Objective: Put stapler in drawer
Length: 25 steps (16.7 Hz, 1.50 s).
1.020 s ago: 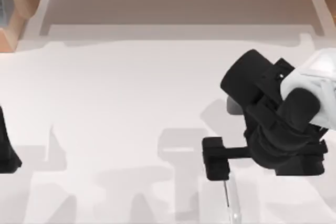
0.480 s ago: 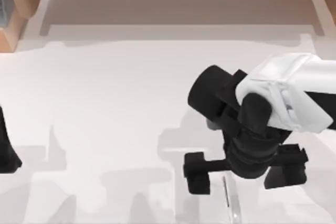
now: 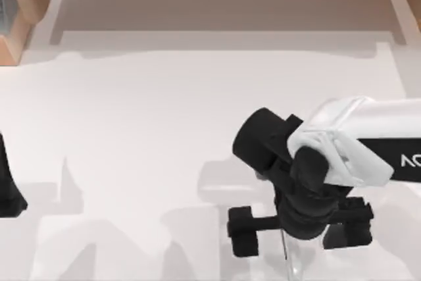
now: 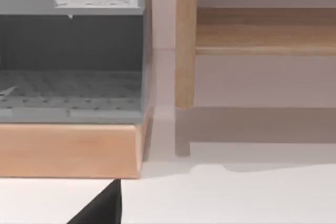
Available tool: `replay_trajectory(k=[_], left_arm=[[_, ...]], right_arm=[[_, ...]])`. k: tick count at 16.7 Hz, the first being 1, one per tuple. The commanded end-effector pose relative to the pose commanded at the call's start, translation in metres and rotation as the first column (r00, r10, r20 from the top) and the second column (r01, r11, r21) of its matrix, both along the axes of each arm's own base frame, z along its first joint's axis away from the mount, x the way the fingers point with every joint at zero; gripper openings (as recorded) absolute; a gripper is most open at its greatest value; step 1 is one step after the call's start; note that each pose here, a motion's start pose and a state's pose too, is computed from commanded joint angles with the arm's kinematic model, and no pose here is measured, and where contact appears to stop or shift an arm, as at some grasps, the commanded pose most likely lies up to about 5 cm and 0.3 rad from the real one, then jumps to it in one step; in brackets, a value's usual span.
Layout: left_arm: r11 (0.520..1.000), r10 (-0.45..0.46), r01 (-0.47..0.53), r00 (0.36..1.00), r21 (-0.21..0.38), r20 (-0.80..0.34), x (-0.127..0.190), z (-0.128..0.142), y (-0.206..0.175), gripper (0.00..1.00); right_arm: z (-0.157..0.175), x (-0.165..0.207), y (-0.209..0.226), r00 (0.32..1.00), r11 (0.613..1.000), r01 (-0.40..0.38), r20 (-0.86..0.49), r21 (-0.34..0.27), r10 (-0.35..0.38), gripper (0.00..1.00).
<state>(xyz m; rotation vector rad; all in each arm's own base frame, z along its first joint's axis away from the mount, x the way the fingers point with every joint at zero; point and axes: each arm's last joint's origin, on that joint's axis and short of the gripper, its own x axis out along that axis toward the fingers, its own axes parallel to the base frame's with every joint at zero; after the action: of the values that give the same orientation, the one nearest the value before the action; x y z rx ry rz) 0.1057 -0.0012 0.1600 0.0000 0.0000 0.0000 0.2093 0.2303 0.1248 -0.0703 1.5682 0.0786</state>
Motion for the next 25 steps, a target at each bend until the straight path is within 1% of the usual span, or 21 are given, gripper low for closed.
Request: replay_trajectory(k=[2,5,18,19,25], left_arm=[[1.000,0.000,0.000,1.000,0.000,0.000,0.0000,0.0000,0.0000,1.00],[1.000,0.000,0.000,1.000,0.000,0.000,0.0000,0.0000,0.0000,1.00],[1.000,0.000,0.000,1.000,0.000,0.000,0.0000,0.0000,0.0000,1.00],[1.000,0.000,0.000,1.000,0.000,0.000,0.0000,0.0000,0.0000,1.00],[1.000,0.000,0.000,1.000,0.000,0.000,0.0000,0.0000,0.0000,1.00]], right_arm=[[-0.0062,-0.0005,-0.0002,1.000,1.000,0.000,-0.001,-0.001,0.000,1.00],[-0.0062,-0.0005,-0.0002,1.000,1.000,0.000,-0.001,-0.001,0.000,1.00],[-0.0062,-0.0005,-0.0002,1.000,1.000,0.000,-0.001,-0.001,0.000,0.02],[-0.0062,-0.0005,-0.0002,1.000,1.000,0.000,-0.001,-0.001,0.000,0.00],[-0.0062,-0.0005,-0.0002,1.000,1.000,0.000,-0.001,-0.001,0.000,0.00]])
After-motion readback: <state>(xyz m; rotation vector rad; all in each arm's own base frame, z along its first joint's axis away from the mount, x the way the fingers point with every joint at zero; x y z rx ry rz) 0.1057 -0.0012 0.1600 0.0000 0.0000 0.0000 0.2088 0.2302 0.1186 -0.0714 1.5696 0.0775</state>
